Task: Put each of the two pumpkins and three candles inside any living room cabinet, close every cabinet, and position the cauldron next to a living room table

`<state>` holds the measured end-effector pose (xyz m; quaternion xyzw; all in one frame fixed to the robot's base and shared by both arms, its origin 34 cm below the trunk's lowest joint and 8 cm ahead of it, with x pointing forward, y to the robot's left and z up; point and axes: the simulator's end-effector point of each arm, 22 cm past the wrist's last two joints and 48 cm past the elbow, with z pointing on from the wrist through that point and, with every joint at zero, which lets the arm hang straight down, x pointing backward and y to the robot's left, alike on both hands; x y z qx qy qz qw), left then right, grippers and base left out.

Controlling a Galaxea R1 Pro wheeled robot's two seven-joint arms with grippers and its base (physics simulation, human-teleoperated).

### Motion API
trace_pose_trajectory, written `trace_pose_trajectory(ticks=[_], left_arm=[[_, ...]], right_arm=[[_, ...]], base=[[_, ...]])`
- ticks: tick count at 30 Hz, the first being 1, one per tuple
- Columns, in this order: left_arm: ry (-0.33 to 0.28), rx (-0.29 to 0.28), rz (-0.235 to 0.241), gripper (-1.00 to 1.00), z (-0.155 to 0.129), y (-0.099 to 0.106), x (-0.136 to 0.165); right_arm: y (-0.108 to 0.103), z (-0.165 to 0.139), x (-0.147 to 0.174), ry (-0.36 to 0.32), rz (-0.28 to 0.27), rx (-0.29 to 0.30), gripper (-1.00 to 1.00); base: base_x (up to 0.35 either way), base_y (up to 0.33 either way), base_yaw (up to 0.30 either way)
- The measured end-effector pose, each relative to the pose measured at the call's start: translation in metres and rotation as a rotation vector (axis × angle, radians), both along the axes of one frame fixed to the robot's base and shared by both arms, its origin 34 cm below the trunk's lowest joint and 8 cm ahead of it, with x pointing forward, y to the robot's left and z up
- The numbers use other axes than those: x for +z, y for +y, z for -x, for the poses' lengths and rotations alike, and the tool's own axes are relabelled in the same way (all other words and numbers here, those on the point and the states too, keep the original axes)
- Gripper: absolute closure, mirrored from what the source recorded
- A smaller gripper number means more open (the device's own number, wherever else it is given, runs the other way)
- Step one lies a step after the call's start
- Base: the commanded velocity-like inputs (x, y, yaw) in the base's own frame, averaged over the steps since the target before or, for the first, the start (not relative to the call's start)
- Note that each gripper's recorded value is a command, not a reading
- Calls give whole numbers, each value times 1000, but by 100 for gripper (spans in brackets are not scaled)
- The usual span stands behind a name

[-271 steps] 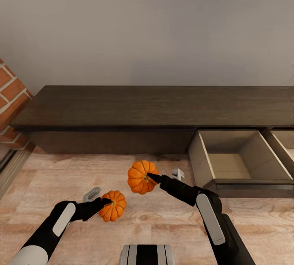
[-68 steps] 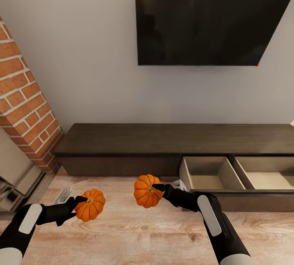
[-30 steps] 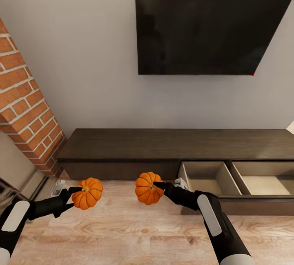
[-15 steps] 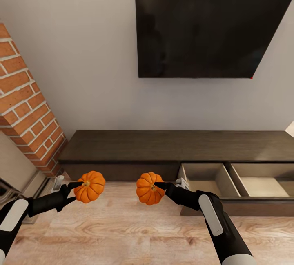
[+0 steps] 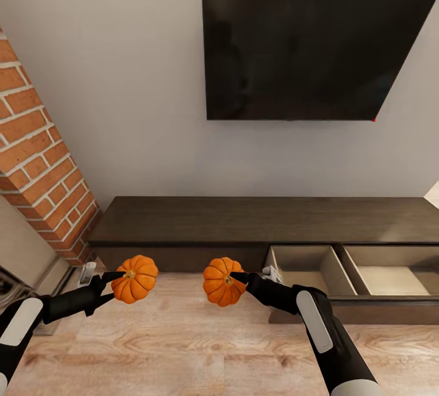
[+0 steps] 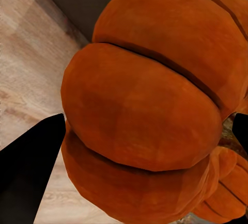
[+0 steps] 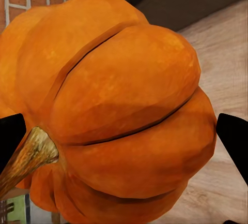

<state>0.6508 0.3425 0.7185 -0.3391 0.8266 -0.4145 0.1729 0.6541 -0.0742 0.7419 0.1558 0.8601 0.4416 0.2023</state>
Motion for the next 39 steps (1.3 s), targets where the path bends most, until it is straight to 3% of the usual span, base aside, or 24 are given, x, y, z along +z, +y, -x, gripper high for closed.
trace_pose_trajectory(ticks=[7,39], left_arm=[[3,0,-1,100,1,-1,-1],[12,-4,-19,100,3,1,-5]], right_arm=[[0,0,0,0,1,-1,100],[0,0,-2,-1,11,2,100]], base=[[0,-152,0],[0,-303,0]])
